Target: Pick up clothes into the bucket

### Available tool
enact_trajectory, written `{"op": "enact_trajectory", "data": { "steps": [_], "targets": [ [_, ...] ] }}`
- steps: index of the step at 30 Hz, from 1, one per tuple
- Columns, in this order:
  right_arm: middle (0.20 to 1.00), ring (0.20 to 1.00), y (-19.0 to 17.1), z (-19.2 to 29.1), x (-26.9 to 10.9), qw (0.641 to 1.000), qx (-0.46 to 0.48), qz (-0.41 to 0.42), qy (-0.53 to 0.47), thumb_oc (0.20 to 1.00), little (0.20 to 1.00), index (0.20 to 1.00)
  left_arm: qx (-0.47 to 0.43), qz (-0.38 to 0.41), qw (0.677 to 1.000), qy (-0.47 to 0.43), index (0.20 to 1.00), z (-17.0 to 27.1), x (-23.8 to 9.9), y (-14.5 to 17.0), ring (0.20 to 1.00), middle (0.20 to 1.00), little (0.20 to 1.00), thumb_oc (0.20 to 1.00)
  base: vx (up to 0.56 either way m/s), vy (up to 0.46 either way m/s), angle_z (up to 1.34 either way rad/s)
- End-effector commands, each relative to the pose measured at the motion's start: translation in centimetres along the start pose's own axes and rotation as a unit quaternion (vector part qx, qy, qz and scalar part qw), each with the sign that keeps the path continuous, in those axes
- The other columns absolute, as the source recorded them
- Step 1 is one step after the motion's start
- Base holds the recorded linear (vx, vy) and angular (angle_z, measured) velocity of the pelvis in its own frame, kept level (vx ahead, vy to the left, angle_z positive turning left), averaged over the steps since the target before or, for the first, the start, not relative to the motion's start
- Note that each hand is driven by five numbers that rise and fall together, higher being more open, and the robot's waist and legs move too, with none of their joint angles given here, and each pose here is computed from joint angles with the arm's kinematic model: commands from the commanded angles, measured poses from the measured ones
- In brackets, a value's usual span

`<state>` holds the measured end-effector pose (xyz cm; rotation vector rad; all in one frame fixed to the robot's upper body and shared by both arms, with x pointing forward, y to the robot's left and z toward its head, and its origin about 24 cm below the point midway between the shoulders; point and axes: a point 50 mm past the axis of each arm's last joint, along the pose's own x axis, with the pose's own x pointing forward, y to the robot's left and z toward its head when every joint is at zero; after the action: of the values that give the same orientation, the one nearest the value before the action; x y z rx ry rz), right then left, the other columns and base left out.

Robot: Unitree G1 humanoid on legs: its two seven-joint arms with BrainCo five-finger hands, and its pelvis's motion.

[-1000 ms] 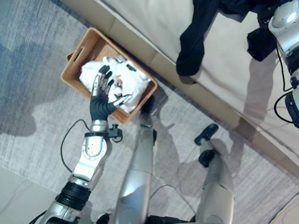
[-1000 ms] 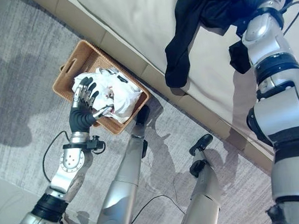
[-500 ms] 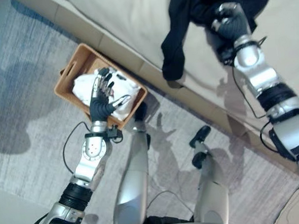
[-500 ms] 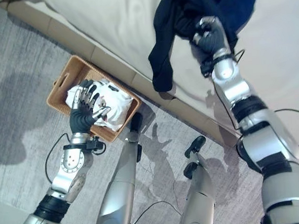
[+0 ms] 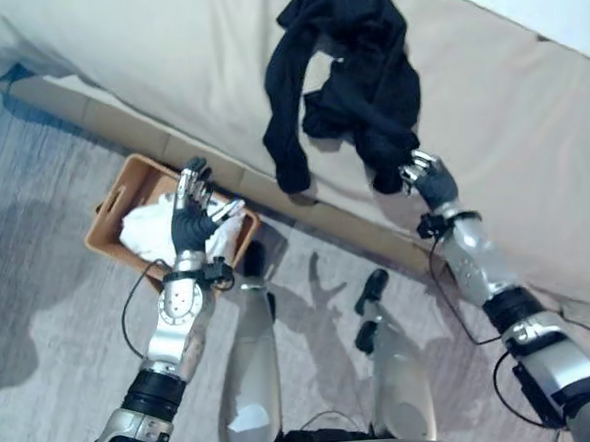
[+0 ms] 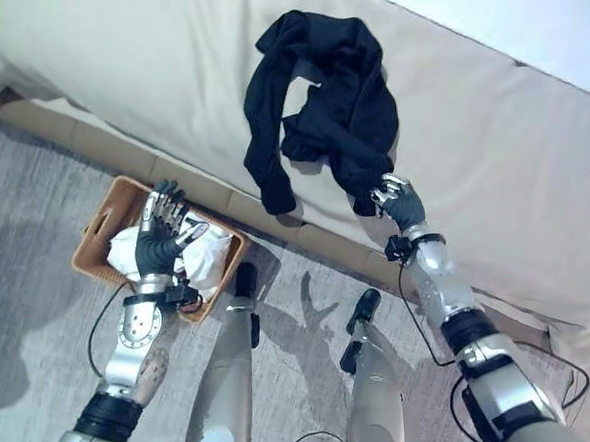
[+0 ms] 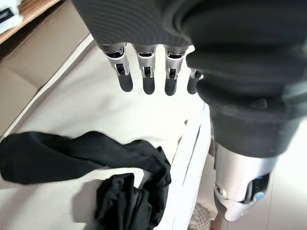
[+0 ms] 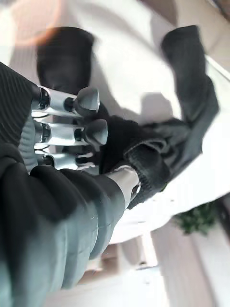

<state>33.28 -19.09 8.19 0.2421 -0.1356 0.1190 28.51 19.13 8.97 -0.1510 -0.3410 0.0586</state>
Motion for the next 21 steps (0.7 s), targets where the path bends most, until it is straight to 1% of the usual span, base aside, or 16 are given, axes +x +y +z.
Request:
{"op": "enact_trajectory", "data": {
  "steps": [1, 6, 7, 10, 12, 15, 21],
  "targets": [
    [0.2, 0.2, -0.3, 3.0, 0.3, 0.997, 0.017, 0.024, -0.071, 0.2, 0.2, 0.2, -0.018, 0.006, 0.999, -0.031, 1.0, 0.9, -0.4, 0.6, 1.0, 1.0, 1.0, 1.0, 0.02, -0.029, -0.22],
    [0.2, 0.2, -0.4, 2.2, -1.7, 0.991, 0.099, 0.018, -0.092, 0.2, 0.2, 0.2, -0.009, 0.022, 1.0, -0.018, 1.0, 0.3, -0.7, 1.4, 1.0, 1.0, 1.0, 1.0, 0.03, -0.033, -0.12],
    [0.2, 0.2, -0.3, 2.1, -2.4, 0.986, 0.13, 0.015, -0.107, 0.2, 0.2, 0.2, -0.006, 0.027, 1.0, -0.006, 1.0, -0.2, -1.0, 1.7, 1.0, 1.0, 1.0, 1.0, 0.04, -0.031, -0.06],
    [0.2, 0.2, -0.3, 2.4, -3.0, 0.979, 0.156, 0.014, -0.127, 0.2, 0.2, 0.2, 0.001, 0.031, 0.999, 0.011, 1.0, -0.9, -1.5, 2.1, 1.0, 1.0, 1.0, 1.0, 0.06, -0.023, -0.04],
    [0.2, 0.2, -0.3, 3.7, -3.5, 0.97, 0.175, 0.013, -0.168, 0.2, 0.2, 0.2, 0.024, 0.035, 0.999, 0.033, 1.0, -1.7, -2.1, 2.6, 1.0, 1.0, 1.0, 1.0, 0.07, -0.027, -0.07],
    [0.2, 0.2, -0.4, 4.4, -3.7, 0.968, 0.167, 0.008, -0.186, 0.2, 0.2, 0.2, 0.04, 0.035, 0.998, 0.045, 1.0, -2.2, -2.4, 2.8, 1.0, 1.0, 1.0, 1.0, 0.07, -0.021, -0.15],
    [0.2, 0.2, -0.2, 8.2, -3.7, 0.955, 0.139, -0.004, -0.262, 0.2, 0.2, 0.2, 0.08, 0.016, 0.995, 0.065, 1.0, -2.8, -2.9, 2.7, 1.0, 1.0, 1.0, 1.0, 0.08, -0.006, -0.04]
  ]
}}
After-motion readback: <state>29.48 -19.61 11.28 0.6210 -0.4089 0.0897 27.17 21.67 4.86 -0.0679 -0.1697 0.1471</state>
